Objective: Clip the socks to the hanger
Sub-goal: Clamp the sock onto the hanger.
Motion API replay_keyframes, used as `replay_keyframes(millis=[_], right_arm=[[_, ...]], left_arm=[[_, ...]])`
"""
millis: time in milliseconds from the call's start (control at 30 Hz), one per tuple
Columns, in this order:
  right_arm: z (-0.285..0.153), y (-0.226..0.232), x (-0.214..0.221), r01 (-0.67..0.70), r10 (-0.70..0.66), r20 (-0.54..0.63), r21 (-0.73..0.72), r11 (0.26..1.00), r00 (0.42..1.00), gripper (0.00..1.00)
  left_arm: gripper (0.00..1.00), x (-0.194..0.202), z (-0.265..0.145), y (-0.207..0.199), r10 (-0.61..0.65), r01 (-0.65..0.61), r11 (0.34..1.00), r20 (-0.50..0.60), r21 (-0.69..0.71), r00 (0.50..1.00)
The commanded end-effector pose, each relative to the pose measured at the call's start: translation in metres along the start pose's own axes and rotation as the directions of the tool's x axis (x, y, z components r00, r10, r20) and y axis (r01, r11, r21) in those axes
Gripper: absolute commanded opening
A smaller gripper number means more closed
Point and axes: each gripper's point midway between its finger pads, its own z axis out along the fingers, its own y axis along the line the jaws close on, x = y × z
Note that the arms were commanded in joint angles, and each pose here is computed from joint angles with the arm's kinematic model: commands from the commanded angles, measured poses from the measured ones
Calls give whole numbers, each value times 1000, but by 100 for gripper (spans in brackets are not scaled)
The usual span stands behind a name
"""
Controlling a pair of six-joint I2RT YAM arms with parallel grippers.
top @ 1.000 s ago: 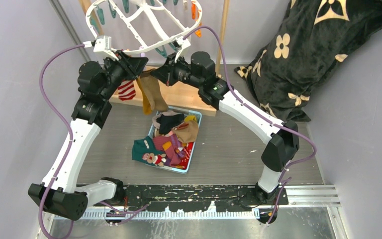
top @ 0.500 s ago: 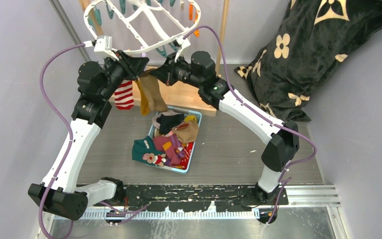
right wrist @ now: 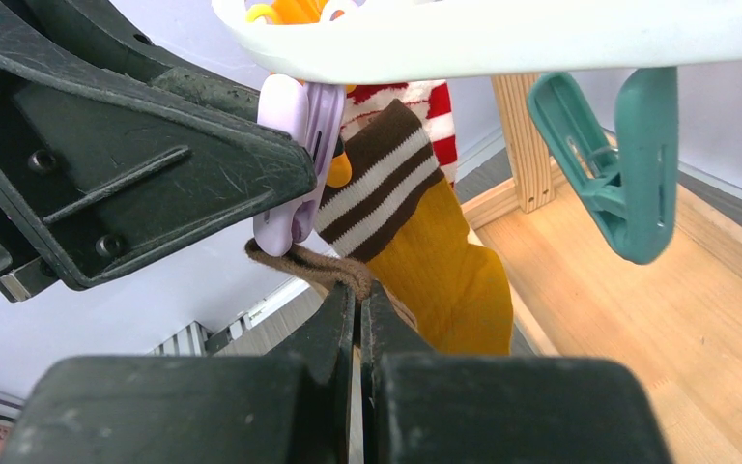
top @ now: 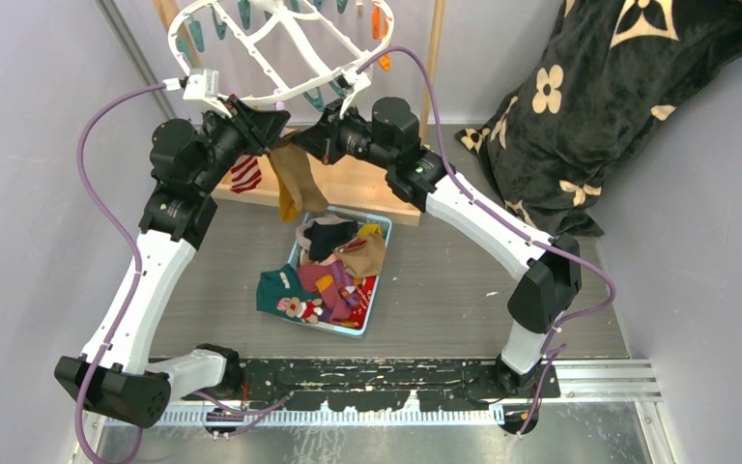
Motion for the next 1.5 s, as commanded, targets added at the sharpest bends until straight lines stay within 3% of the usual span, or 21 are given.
replay_keyframes(millis=[0,1067,1467], right_arm=[[-10,20,-42,31,-27,94,-43,999,995,1],[-10,22,-62,6,3,136,-70,998,991,1],[-8,19,-46,-14,19,74,-73,997,997,1]], left_arm=[[1,-28,1,-11,41,-45,998,96,37,995],[0,-26,2,-8,79,-83,996,103,35,991],[0,-28,1,-10,88,-93,995,108,38,990]])
